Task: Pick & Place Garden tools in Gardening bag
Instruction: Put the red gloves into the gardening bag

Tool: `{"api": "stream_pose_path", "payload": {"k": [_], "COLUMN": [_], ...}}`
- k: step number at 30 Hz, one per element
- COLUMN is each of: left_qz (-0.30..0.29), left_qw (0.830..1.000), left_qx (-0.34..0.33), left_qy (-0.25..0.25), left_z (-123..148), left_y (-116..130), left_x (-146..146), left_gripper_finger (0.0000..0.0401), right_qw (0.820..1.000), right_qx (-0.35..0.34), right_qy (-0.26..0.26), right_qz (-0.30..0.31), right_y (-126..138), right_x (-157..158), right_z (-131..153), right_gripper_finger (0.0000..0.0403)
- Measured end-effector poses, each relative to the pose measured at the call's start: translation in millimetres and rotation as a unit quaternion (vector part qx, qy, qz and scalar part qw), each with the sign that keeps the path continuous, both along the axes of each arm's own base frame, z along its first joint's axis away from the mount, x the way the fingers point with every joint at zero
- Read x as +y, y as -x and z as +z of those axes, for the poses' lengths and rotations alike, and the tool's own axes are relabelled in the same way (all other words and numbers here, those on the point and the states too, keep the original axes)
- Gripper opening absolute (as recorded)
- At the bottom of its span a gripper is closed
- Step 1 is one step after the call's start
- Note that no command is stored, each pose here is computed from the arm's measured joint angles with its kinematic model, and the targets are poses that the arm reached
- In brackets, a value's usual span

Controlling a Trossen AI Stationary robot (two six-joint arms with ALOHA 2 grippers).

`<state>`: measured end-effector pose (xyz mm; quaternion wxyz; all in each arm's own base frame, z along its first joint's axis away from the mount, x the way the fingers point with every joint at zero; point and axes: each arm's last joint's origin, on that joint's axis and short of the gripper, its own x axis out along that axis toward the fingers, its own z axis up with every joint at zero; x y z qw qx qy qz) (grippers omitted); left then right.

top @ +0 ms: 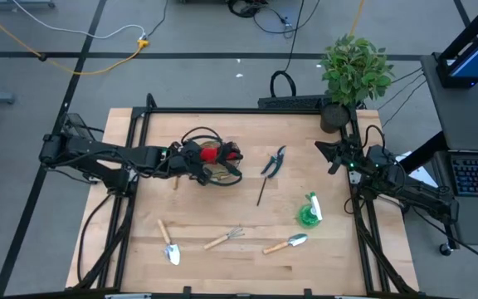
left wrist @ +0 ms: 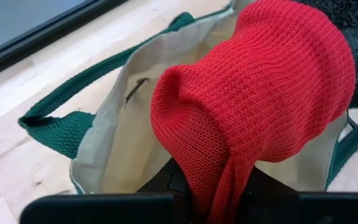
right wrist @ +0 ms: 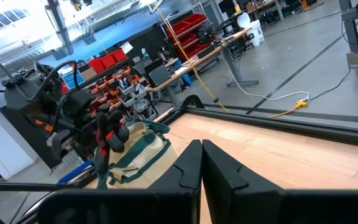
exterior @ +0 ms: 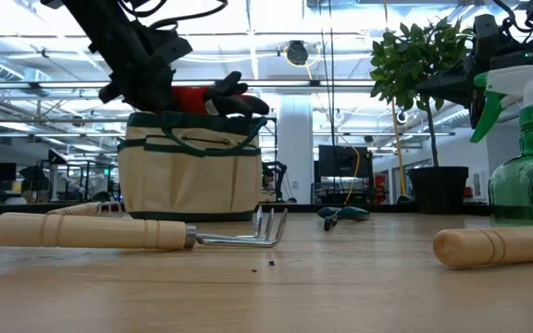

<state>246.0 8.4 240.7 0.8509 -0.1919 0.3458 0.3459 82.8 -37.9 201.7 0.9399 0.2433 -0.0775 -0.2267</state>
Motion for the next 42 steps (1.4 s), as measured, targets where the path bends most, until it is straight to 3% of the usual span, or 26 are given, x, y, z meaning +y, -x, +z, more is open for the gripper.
{"api": "stream_pose_path", "payload": {"k": [10, 18, 31, 38, 42], "left_qz": [0.002, 0.020, 0.059, 0.060, 0.054], "left_qw": [1.000, 1.000, 0.994, 0.992, 0.994], "left_qx": [0.005, 0.015, -0.029, -0.065, -0.050], "left_qy": [-0.003, 0.005, 0.085, 0.088, 0.076], "left_z": [0, -2, -2, 2, 1], "left_y": [0, 3, 1, -4, -3], "left_x": [6, 13, 13, 14, 14], "left_gripper_finger": [0.0079, 0.0081, 0.0087, 0.0087, 0.0088], "right_qw": [1.000, 1.000, 1.000, 1.000, 1.000], "right_qx": [-0.003, -0.003, -0.002, -0.002, -0.002], "right_qy": [0.001, 0.001, 0.001, 0.001, 0.001], "right_qz": [0.000, 0.000, 0.000, 0.000, 0.000], "right_y": [0, 0, 0, 0, 0], "right_x": [0, 0, 0, 0, 0], "right_z": [1, 1, 1, 1, 1], "right_gripper_finger": [0.0004, 0.0004, 0.0004, 0.0004, 0.0004]}}
